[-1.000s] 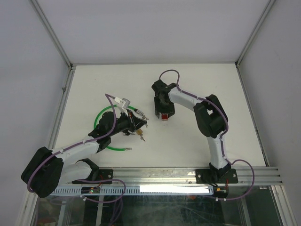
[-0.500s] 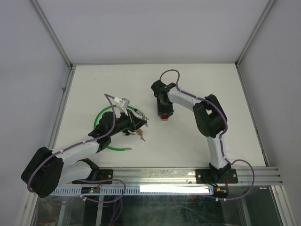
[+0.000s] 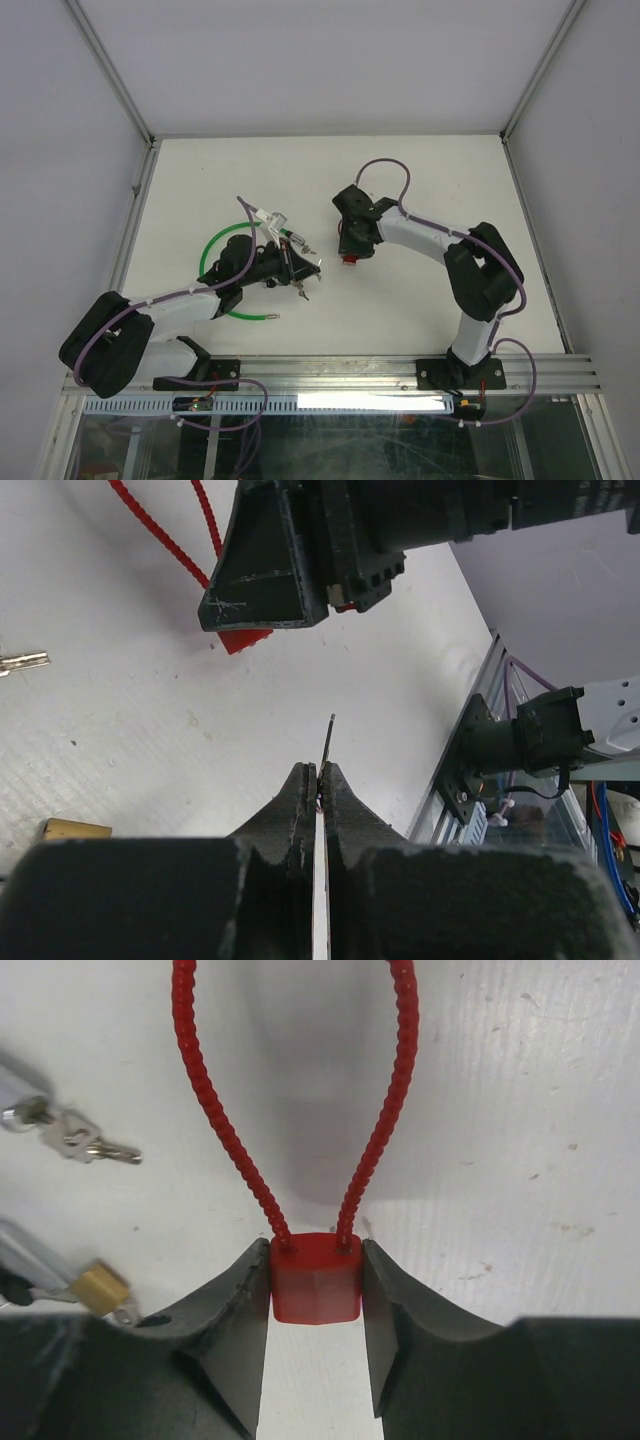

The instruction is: Unlock with the key

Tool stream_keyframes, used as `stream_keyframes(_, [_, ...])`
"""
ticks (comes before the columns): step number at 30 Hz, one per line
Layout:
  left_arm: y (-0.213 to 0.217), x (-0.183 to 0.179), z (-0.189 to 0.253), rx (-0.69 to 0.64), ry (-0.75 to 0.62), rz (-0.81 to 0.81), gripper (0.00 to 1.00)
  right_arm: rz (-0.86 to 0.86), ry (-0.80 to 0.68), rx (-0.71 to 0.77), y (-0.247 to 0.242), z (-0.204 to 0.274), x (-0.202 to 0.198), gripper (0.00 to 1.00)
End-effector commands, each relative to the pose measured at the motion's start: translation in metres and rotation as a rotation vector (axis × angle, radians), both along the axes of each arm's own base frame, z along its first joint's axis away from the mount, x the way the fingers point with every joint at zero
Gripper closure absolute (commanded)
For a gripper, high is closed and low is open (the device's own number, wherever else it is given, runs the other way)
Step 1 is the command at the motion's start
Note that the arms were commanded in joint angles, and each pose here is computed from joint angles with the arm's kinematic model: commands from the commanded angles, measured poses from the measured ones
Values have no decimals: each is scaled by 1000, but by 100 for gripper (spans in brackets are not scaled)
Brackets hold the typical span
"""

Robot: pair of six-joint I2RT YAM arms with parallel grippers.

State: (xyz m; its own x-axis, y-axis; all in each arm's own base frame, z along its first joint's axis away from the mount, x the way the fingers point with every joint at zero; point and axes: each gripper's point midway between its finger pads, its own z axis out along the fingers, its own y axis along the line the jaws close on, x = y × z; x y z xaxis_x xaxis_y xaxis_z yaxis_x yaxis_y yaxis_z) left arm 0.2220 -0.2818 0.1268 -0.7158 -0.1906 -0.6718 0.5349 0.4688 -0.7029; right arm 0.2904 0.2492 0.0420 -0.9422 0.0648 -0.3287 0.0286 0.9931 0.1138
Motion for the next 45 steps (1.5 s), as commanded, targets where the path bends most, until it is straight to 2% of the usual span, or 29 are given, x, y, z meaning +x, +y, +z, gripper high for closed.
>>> stream_keyframes(1, [-17, -1, 32, -74, -62, -60, 100, -73, -189, 230, 30, 55, 16, 100])
stream_keyframes(11, [-38, -8, 17, -22, -57, -63, 100, -143, -338, 393, 19, 98, -1, 100])
stream_keyframes(18, [-49, 2, 6, 83, -76, -12, 100, -200, -384, 487, 15, 111, -8, 100])
stream_keyframes(29, [-60, 13, 2, 131, -77, 11, 100, -192, -409, 530, 17, 119, -16, 100])
stream_keyframes(43, [-64, 14, 10, 120, -100, -4, 100, -180, -378, 484, 19, 110, -15, 100])
stream_keyframes(45, [-65, 15, 1, 138, -83, -4, 100, -176, -376, 485, 20, 110, -15, 100])
